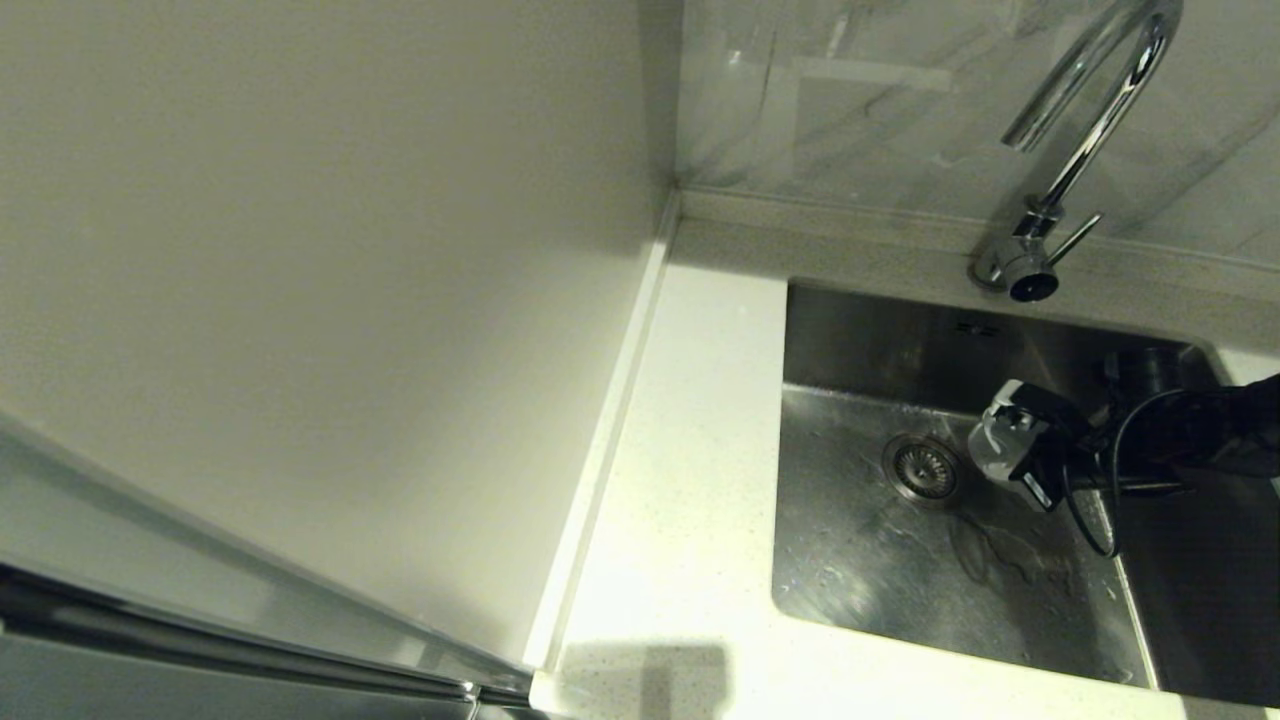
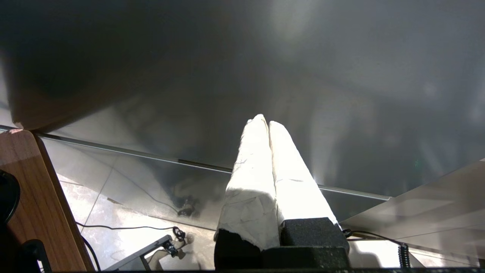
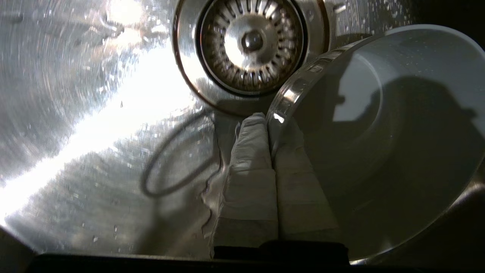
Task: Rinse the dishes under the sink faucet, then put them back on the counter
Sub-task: Put a bowl into the sink
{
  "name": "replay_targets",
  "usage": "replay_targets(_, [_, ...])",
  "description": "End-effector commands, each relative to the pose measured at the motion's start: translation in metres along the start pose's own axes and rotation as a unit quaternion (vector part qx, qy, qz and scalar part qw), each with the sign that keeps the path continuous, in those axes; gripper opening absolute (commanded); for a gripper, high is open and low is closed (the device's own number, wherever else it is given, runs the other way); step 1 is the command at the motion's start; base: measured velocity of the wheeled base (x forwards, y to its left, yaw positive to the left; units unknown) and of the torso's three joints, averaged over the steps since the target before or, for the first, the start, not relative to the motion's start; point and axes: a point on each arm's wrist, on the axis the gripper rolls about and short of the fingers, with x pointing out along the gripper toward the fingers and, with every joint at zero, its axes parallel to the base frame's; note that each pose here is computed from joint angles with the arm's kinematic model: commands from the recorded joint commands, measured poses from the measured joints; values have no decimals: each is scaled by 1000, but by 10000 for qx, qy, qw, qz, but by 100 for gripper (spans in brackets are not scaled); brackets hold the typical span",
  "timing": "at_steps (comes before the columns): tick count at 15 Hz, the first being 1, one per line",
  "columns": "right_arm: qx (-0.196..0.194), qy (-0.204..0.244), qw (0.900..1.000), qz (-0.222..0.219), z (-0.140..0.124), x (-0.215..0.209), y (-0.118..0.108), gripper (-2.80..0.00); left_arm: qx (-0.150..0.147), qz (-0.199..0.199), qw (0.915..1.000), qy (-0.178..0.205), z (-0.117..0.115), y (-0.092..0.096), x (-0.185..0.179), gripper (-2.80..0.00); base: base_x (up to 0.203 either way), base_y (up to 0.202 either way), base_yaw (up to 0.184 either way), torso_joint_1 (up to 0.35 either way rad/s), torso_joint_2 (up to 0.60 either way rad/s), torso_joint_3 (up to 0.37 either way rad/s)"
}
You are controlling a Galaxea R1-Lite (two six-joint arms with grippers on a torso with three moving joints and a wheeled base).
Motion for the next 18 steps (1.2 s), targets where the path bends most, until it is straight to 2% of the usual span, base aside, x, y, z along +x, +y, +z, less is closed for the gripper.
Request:
replay_targets(1, [-36, 3, 10000, 3, 1, 14, -2, -280, -2, 1, 10000, 13, -1, 0, 0, -280, 0, 0, 0, 0, 0, 0])
replay_targets(5, [-87, 93, 9997, -186, 8, 29, -6, -280, -2, 1, 10000, 13, -1, 0, 0, -280, 0, 0, 0, 0, 0, 0])
replay_targets(6, [-31, 132, 9997, -225, 7, 32, -7, 0, -2, 1, 10000, 13, -1, 0, 0, -280, 0, 0, 0, 0, 0, 0])
replay_targets(12, [-59, 46, 9992, -392, 12, 39, -18, 0, -2, 1, 10000, 13, -1, 0, 0, -280, 0, 0, 0, 0, 0, 0])
replay_targets(15, [90, 58, 9990, -431, 24, 0, -19, 0, -2, 1, 10000, 13, -1, 0, 0, -280, 0, 0, 0, 0, 0, 0])
replay_targets(18, [650, -1, 9965, -534, 42, -56, -18, 0, -2, 1, 10000, 13, -1, 0, 0, -280, 0, 0, 0, 0, 0, 0])
